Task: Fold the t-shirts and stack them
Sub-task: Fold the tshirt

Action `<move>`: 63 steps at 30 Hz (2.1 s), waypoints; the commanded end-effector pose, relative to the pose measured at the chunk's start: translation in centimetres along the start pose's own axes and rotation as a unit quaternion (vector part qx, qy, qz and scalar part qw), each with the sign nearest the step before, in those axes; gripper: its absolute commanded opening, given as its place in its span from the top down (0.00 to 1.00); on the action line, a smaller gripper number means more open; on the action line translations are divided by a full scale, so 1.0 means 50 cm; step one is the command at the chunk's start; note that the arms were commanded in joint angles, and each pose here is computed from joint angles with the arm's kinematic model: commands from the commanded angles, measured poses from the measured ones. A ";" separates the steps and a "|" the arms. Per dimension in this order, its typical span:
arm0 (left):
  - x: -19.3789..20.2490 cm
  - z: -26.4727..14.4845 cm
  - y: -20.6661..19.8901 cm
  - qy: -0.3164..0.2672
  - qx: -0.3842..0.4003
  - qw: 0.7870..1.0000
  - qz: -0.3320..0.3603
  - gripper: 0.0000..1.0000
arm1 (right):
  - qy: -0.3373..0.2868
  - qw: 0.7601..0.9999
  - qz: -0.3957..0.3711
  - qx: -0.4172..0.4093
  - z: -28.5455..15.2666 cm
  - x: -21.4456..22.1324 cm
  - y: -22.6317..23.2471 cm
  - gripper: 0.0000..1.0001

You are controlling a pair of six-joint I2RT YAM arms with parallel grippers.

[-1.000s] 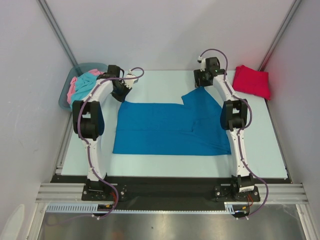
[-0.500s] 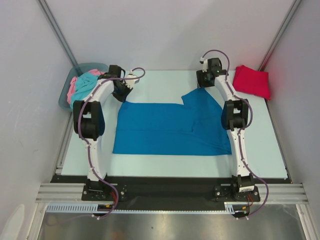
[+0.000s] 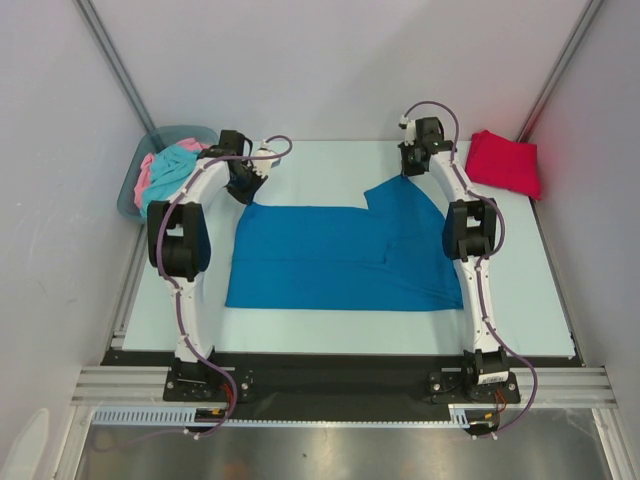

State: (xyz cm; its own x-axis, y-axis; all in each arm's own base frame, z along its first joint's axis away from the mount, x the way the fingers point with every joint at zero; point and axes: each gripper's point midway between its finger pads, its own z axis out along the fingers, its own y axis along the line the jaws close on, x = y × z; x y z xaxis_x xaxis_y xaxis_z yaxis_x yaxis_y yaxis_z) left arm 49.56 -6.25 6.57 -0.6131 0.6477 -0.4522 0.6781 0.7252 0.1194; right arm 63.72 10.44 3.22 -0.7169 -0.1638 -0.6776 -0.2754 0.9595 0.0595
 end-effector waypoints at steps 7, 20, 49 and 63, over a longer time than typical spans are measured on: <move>-0.032 -0.038 0.000 -0.022 -0.009 0.999 0.023 1.00 | -0.052 0.998 -0.031 0.026 -0.055 -0.088 -0.015 1.00; 0.001 -0.061 0.047 -0.019 -0.037 0.999 0.031 1.00 | -0.037 0.992 -0.120 0.026 -0.225 -0.103 -0.076 1.00; 0.069 -0.116 0.068 -0.018 -0.057 0.995 0.076 1.00 | 0.191 0.952 -0.223 -0.083 -0.386 0.178 -0.054 1.00; 0.083 -0.115 0.060 -0.010 -0.052 0.994 0.098 1.00 | 0.227 0.935 -0.263 -0.067 -0.421 0.203 -0.089 1.00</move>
State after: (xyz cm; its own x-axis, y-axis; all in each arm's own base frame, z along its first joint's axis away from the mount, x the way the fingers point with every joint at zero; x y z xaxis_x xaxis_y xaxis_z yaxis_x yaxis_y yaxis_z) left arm 46.46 -0.72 7.60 -0.5126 0.7530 -0.4126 0.7424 0.6301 0.2276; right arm 45.45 0.76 9.73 -0.6710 -0.6815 -0.2921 -0.7011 0.7114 -0.0490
